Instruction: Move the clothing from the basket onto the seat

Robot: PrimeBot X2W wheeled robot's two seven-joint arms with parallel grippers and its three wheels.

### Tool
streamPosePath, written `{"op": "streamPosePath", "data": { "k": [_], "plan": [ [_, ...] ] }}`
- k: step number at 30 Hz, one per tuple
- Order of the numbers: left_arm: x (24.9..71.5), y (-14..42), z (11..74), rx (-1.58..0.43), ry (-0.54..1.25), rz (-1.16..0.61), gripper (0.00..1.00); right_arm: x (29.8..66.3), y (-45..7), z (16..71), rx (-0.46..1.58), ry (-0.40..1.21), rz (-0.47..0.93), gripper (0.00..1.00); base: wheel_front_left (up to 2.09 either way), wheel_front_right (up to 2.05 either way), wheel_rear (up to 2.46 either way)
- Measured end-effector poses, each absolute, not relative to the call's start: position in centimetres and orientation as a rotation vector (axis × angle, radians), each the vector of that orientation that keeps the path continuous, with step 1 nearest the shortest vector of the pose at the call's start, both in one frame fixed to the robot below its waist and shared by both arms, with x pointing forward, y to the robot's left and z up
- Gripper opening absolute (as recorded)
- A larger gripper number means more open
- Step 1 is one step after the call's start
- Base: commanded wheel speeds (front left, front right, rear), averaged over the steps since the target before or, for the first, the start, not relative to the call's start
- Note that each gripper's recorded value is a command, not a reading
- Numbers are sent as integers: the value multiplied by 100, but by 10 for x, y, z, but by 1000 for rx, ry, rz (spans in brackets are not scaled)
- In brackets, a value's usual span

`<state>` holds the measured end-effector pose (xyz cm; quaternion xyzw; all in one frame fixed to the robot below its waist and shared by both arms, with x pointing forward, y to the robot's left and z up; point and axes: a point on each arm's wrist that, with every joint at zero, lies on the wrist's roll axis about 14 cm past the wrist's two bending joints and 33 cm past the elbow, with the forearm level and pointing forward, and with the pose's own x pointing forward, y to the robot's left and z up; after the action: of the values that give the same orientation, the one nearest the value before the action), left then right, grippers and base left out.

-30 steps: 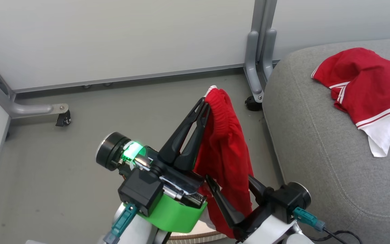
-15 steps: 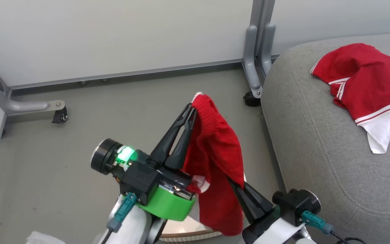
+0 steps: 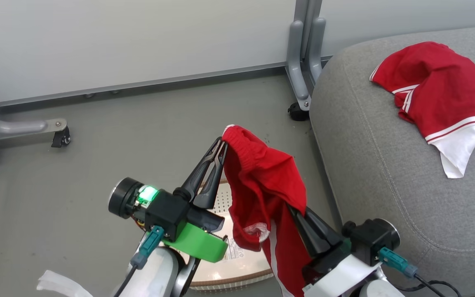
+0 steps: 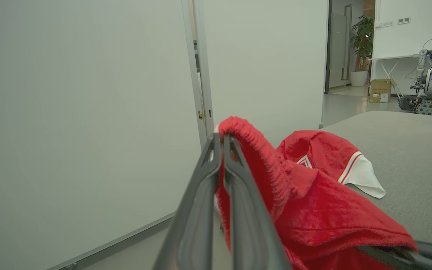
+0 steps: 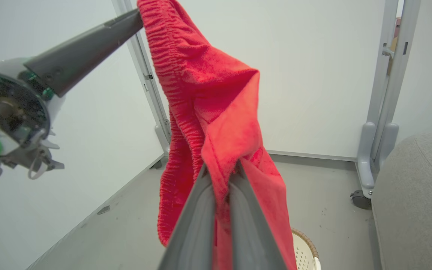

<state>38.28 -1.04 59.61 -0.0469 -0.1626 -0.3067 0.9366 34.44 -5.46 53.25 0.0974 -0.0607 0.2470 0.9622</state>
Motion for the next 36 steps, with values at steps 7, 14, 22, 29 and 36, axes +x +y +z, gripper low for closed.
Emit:
{"op": "streamPosePath", "data": {
  "k": [7,14,22,29,36],
  "plan": [
    [391,-5,571,-96,-255,-611,100,351,-64,539,197,-148,466,0,0,0,0],
    [398,-2,550,-131,-182,-599,100,359,-75,551,191,-187,435,0,0,0,0],
    [397,-11,532,-125,-131,-635,100,368,-105,571,171,-258,345,0,0,0,0],
    [394,-24,526,-106,-125,-686,100,369,-131,580,166,-289,265,0,0,0,0],
    [389,-42,519,-115,-111,-751,100,368,-160,587,149,-316,173,0,0,0,0]
  ]
}}
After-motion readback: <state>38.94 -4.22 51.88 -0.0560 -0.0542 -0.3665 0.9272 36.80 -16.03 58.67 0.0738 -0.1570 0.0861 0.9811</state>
